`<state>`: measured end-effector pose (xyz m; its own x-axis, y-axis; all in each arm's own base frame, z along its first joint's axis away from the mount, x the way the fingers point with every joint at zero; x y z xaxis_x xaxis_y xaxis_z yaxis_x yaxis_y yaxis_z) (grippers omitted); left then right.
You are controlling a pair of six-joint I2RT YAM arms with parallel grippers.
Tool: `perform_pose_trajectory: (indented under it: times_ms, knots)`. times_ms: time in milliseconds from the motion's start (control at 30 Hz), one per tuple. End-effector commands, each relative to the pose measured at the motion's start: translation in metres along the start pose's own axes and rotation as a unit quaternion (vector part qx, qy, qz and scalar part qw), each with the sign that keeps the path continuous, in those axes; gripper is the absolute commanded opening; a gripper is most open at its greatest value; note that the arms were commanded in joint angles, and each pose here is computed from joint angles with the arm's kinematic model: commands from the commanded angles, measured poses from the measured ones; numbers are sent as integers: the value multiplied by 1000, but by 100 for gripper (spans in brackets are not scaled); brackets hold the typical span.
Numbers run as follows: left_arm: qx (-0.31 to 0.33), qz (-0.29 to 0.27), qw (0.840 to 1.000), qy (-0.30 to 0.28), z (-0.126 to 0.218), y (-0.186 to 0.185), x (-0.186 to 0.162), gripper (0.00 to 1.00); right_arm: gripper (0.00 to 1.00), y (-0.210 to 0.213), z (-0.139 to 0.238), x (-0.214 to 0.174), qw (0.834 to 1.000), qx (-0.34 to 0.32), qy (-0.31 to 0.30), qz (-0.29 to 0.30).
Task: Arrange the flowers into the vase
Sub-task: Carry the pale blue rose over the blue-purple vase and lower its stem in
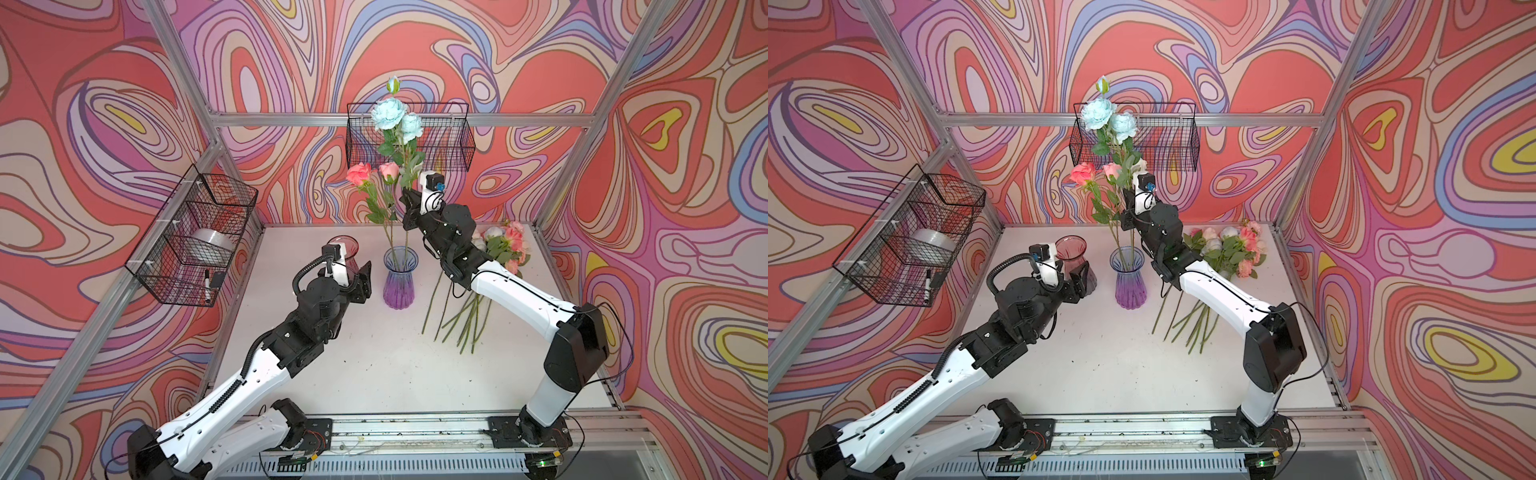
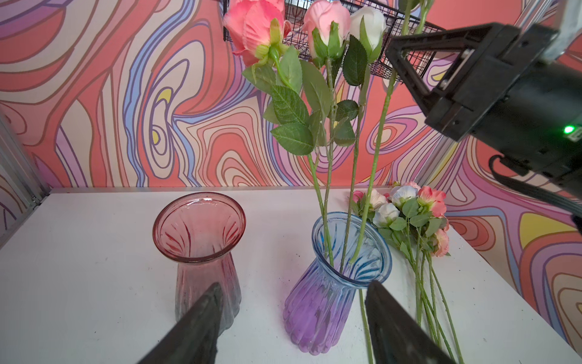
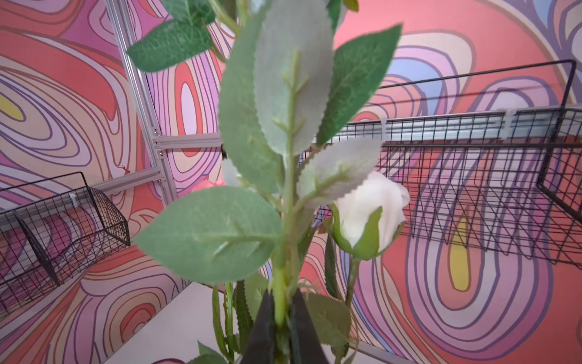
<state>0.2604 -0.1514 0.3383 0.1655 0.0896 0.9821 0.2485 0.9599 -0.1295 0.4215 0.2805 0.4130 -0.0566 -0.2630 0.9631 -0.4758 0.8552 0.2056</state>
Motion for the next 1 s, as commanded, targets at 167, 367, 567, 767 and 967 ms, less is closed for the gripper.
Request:
perform_pose_trajectory:
  times_ms: [167,367,567,767,967]
  knots:
    - [-12,21,1000,-2,-4,1,1,71,4,-9,35,-41,999,-25,29,10]
    - [-15,16,1000,14,-10,-2,-4,71,19,-13,48,-59,998,-29,56,-14]
    - [-10,15,1000,15,-11,-1,-5,71,26,-7,49,-59,997,-23,74,-22]
    - [-11,15,1000,12,-9,-1,-3,71,33,-4,52,-59,995,-29,97,-27]
    - [-13,16,1000,11,-8,-1,-2,71,33,-1,70,-46,995,-34,86,-37]
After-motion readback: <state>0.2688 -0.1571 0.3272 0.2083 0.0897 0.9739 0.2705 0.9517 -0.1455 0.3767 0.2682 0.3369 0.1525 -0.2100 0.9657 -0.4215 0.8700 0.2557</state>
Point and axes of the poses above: each gripper's point midway between its finger pads, its own z axis back along the fingers, its own y axis along the line the jaws close on, x = y × z, the point moved 5 cm from there along z, back along the fingers, and after that the axes turned 6 degrees about -z, right-handed, at the moved point
